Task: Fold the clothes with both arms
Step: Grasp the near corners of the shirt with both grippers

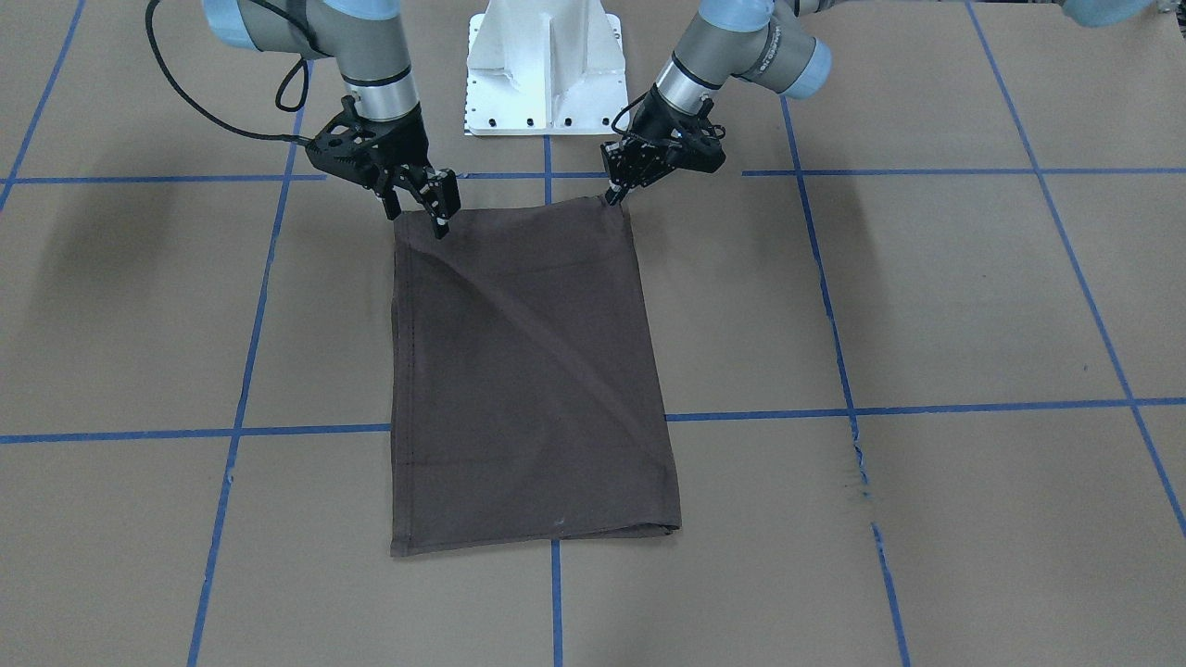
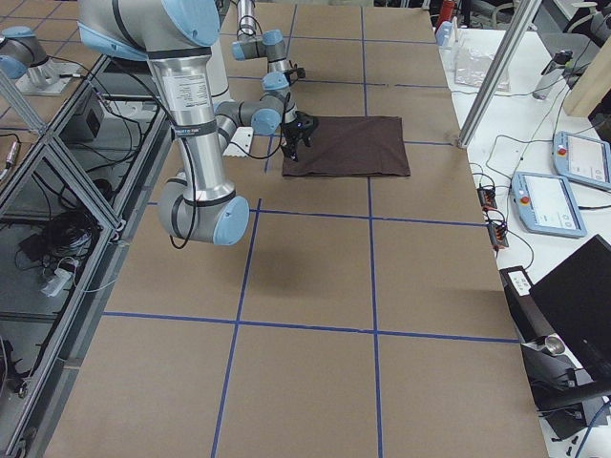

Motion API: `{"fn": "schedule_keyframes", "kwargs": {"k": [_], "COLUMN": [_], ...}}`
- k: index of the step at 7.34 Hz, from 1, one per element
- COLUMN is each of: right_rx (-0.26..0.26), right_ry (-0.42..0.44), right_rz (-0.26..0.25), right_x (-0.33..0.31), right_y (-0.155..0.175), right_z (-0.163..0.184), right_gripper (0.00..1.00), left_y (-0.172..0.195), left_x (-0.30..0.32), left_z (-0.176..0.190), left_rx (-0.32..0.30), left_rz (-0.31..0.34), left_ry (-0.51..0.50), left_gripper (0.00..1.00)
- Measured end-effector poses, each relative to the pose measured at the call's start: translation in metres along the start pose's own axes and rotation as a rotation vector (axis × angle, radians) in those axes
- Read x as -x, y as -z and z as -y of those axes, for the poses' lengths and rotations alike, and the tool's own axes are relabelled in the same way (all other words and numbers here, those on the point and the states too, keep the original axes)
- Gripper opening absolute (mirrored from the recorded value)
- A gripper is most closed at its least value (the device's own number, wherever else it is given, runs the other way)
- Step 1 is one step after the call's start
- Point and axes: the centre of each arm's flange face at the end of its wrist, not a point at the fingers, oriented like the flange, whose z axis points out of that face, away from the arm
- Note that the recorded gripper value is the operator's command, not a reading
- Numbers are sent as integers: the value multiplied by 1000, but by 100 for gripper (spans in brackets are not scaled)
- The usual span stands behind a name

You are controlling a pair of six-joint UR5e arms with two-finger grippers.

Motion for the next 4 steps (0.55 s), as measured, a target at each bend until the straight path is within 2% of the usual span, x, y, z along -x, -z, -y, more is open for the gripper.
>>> {"fn": "schedule_keyframes", "kwargs": {"k": [2, 4], "right_rx": [7, 6], "right_ry": [20, 21], "right_rz": [-37, -50], "right_x": [-1, 2], "right_y": [-15, -24], "right_z": [-19, -29], "right_gripper": [84, 82], "left_y": [0, 0], "left_x": [0, 0], "left_z": [0, 0], "left_rx": [0, 1], "left_rz": [-1, -2], "left_ry": [0, 0], "left_gripper": [0, 0]}}
